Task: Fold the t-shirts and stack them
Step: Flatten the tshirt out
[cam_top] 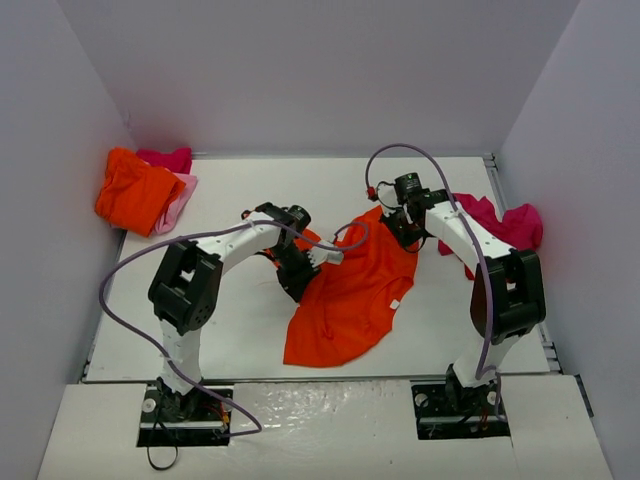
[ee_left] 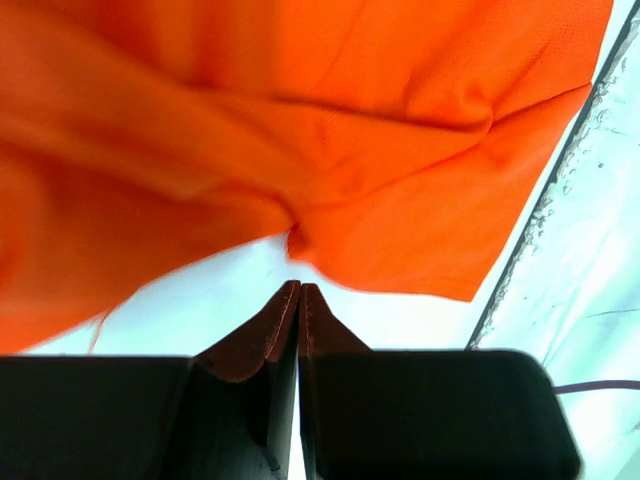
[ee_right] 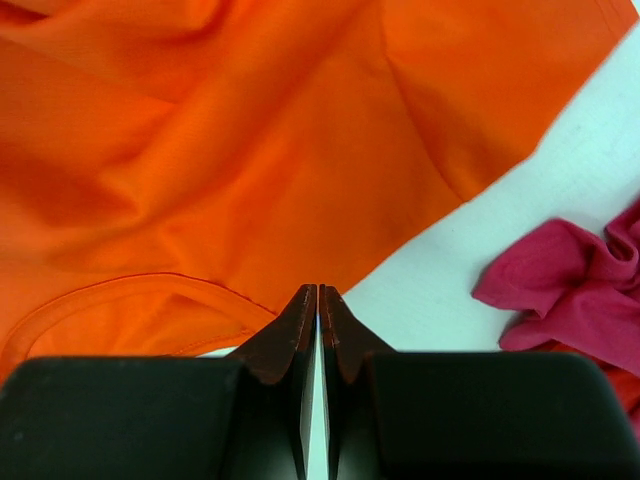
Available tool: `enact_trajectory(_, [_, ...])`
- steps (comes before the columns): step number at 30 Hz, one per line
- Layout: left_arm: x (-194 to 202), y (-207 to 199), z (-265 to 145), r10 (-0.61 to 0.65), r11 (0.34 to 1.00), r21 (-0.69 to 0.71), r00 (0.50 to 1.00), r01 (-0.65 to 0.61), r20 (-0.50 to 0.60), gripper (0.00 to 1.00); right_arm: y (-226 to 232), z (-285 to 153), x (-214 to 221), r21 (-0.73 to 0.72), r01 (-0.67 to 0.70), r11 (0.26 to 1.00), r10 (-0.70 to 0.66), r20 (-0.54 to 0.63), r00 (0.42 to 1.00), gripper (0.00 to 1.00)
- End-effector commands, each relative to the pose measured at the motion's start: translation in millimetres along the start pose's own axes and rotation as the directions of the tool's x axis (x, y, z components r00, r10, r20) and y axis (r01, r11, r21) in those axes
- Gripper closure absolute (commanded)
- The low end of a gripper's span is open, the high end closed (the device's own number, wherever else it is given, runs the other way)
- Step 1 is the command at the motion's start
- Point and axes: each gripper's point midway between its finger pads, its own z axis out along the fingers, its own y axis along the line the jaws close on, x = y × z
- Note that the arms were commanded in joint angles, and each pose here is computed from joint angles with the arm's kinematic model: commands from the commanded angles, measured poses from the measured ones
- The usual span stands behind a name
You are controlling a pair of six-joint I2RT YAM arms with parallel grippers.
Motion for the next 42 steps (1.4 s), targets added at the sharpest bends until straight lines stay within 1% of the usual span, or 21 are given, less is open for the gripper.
enact_trajectory(1, [-4.0,-2.1,-40.6,0.032,0.998,-0.059,0.995,-0.026,0.094,1.0,9.1,-12.2,-30.5,-0.009,0.061,0.998,-0.06,0.069,0.996,0.97])
enact_trajectory(4, [-2.7,-4.2,-39.0,0.027,0.999,-0.039,0.995,-0.023,0.092,1.0,6.5,-13.0,-33.8,-0.001,0.058,0.998,-0.058,0.072,0.996,0.97])
enact_trajectory(5, [-2.7,-5.6,-37.9,0.025,0.999,-0.029,0.996,-0.022,0.09,0.9,6.2,-12.7,-33.3,0.001,0.058,0.998,-0.058,0.07,0.996,0.97])
enact_trajectory(6, [-2.9,-6.7,-36.6,0.022,1.0,-0.022,0.996,-0.021,0.087,0.74,6.3,-12.4,-32.4,0.004,0.059,0.998,-0.059,0.067,0.996,0.97])
enact_trajectory(7, [-3.0,-8.7,-35.7,0.024,1.0,-0.011,0.996,-0.023,0.087,0.68,6.5,-12.6,-31.4,0.004,0.059,0.998,-0.059,0.065,0.996,0.97])
enact_trajectory(8, [-4.0,-13.0,-34.7,0.027,1.0,0.013,0.995,-0.028,0.094,0.66,6.7,-12.4,-30.2,0.004,0.059,0.998,-0.059,0.063,0.996,0.97])
enact_trajectory(9, [-4.8,-17.6,-33.5,0.029,0.999,0.04,0.995,-0.033,0.1,0.61,6.7,-11.8,-28.8,0.005,0.058,0.998,-0.058,0.059,0.997,0.97])
enact_trajectory(10, [-4.6,-21.3,-32.1,0.031,0.997,0.061,0.995,-0.037,0.098,0.49,7.0,-11.0,-27.2,0.005,0.057,0.998,-0.057,0.054,0.997,0.96])
enact_trajectory(11, [-4.6,-23.8,-30.0,0.031,0.996,0.079,0.995,-0.038,0.094,0.47,6.9,-10.6,-26.3,0.006,0.056,0.998,-0.057,0.051,0.997,0.96])
enact_trajectory(15, [-6.5,-38.0,-19.6,0.035,0.986,0.162,0.995,-0.049,0.091,0.46,6.4,-8.2,-23.6,0.008,0.054,0.999,-0.054,0.043,0.998,0.96])
enact_trajectory(18, [-4.5,-44.9,-9.3,0.044,0.977,0.205,0.997,-0.057,0.064,0.46,6.9,-3.7,-20.9,0.006,0.054,0.999,-0.054,0.029,0.998,0.96])
enact_trajectory(23, [-3.3,-43.1,3.6,0.04,0.969,0.241,0.999,-0.046,0.027,0.46,8.9,-1.6,-18.1,-0.002,0.053,0.999,-0.053,0.025,0.998,0.96])
enact_trajectory(27, [-3.3,-39.5,13.7,0.033,0.964,0.264,0.999,-0.032,0.0,0.47,9.1,-0.9,-14.2,-0.001,0.059,0.998,-0.059,0.02,0.998,0.96])
enact_trajectory(28, [-3.1,-39.2,16.1,0.032,0.963,0.269,0.999,-0.029,-0.007,0.5,8.9,-0.6,-13.3,0.0,0.061,0.998,-0.061,0.018,0.998,0.96])
enact_trajectory(29, [-2.5,-39.9,18.4,0.034,0.962,0.27,0.999,-0.029,-0.016,0.61,8.7,0.2,-12.1,0.0,0.062,0.998,-0.062,0.015,0.998,0.96])
enact_trajectory(31, [-2.3,-41.8,21.7,0.041,0.962,0.272,0.999,-0.034,-0.021,0.87,7.6,1.5,-9.7,0.002,0.063,0.998,-0.063,0.008,0.998,0.96])
enact_trajectory(32, [-1.7,-42.3,23.3,0.045,0.963,0.268,0.999,-0.037,-0.025,0.94,7.2,2.3,-8.5,0.002,0.064,0.998,-0.064,0.006,0.998,0.96])
enact_trajectory(34, [1.8,-42.3,25.5,0.051,0.966,0.256,0.998,-0.04,-0.038,0.99,5.8,3.2,-7.0,0.003,0.062,0.998,-0.062,0.004,0.998,0.95])
enact_trajectory(39, [2.1,-42.0,21.2,0.067,0.973,0.224,0.997,-0.058,-0.034,1.0,4.2,4.6,-4.5,0.004,0.059,0.998,-0.059,0.0,0.998,0.95])
enact_trajectory(42, [0.4,-39.1,12.5,0.089,0.981,0.178,0.995,-0.082,-0.035,1.0,1.6,4.0,-4.4,0.017,0.059,0.998,-0.059,-0.002,0.998,0.95])
